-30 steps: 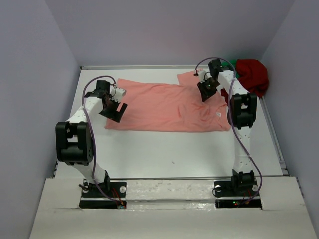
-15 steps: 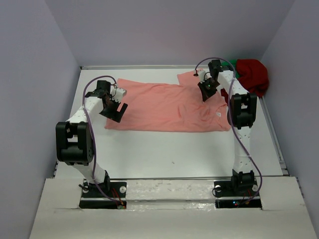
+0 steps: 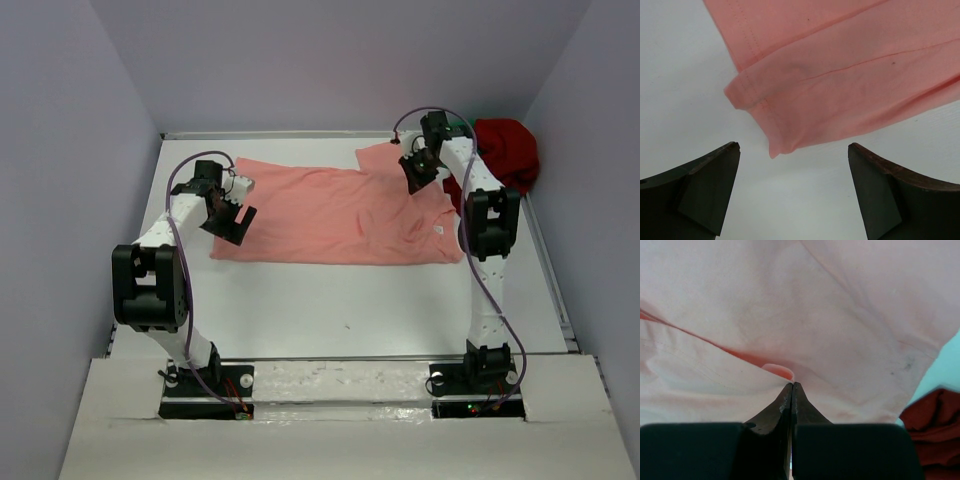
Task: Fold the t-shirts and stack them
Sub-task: Fold the flattened tshirt in 1/3 of the way
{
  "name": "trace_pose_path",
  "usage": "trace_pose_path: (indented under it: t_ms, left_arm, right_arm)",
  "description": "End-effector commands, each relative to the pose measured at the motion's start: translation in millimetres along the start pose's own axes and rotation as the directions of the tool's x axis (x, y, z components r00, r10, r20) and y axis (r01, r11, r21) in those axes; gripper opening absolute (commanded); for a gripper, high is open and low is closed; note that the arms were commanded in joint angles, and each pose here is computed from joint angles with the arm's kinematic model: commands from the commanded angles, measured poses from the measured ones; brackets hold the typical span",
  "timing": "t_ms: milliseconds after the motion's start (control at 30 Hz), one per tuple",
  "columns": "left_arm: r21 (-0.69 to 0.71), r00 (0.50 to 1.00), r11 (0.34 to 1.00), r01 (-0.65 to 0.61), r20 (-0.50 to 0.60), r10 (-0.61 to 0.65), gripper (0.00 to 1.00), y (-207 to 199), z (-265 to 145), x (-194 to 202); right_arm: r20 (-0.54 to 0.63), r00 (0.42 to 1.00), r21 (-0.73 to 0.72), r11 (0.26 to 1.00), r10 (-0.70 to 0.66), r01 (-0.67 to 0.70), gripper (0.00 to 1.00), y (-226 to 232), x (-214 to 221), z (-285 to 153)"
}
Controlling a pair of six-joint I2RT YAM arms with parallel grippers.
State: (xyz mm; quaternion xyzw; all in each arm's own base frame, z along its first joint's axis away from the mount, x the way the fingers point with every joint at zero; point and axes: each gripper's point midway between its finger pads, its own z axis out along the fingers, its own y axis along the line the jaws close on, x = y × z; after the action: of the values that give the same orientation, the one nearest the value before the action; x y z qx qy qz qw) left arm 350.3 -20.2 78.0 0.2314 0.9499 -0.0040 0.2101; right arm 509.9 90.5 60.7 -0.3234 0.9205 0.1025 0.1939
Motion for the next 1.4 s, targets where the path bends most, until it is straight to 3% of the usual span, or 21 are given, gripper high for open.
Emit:
trace_pose_path:
  t_ms: [0, 600, 767, 967, 1367]
  left_arm:
    - [-0.013, 0.999, 1.0, -0.007, 0.033, 0.007, 0.99, 4, -11, -14]
    - [-0.011, 1.0, 1.0, 0.001, 0.024, -0.001, 0.99, 2, -11, -10]
    - [-0.018, 1.0, 1.0, 0.004, 0.024, -0.004, 0.99, 2, -11, -8]
    - [-0.015, 1.0, 1.0, 0.005, 0.019, -0.005, 0.99, 0, -12, -4]
    - [-0.011, 1.0, 1.0, 0.009, 0.004, -0.009, 0.99, 0, -9, -4]
  right_arm:
    - [0.16, 0.985, 0.084, 0.995, -0.066, 0.053, 0.0, -6, -50, -48]
    - [0.2, 0.976, 0.068, 0.995, -0.091, 0.079, 0.0, 0, -61, -46]
    - [0.142, 0.986, 0.137, 0.988, -0.088, 0.068, 0.0, -14, -51, -30]
    - [0.214, 0.97, 0.13, 0.988, -0.112, 0.085, 0.0, -11, -71, -39]
    - [0.228, 0.962, 0.072, 0.988, -0.148, 0.135, 0.0, 0, -69, -35]
